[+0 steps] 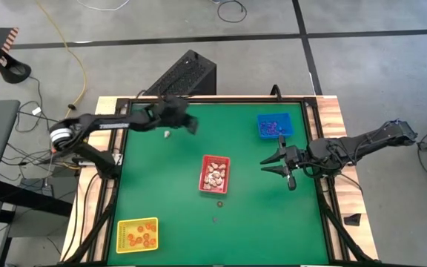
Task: Sort Halloween decoration
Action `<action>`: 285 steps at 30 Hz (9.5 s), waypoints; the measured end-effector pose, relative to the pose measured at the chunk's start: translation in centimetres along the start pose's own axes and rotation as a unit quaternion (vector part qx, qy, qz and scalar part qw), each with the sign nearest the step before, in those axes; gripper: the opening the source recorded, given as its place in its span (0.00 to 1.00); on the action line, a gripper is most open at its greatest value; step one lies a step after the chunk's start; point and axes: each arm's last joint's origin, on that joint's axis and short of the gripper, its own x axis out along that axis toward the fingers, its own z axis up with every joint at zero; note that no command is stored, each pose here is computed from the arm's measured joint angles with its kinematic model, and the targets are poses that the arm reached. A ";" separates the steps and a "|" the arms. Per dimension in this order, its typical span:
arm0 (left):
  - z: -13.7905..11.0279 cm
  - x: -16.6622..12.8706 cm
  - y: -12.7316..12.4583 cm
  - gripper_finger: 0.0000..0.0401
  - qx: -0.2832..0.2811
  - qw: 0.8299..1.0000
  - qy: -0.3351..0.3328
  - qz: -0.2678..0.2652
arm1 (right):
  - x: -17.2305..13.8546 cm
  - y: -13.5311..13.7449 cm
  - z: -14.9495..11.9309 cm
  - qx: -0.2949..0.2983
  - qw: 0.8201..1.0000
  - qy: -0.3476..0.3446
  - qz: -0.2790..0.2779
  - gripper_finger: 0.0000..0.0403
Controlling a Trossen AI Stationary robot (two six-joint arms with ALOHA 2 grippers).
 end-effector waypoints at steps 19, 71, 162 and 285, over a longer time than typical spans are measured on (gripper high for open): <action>6.6 22.0 -15.6 0.00 0.099 0.960 -0.063 -0.252 | 0.0 -0.9 -0.1 -0.015 0.999 0.005 -0.027 0.30; -0.9 -2.3 -13.4 0.35 0.397 0.856 0.332 -0.008 | -0.3 0.3 -0.4 0.041 0.999 0.034 0.007 0.30; -5.5 0.8 -15.5 0.19 0.239 0.956 0.041 -0.164 | -0.2 -0.4 -0.4 0.022 0.999 0.034 -0.023 0.30; 3.3 23.4 -16.8 0.00 0.313 0.926 -0.148 -0.153 | -0.5 -0.5 -0.3 -0.032 0.999 0.029 -0.022 0.30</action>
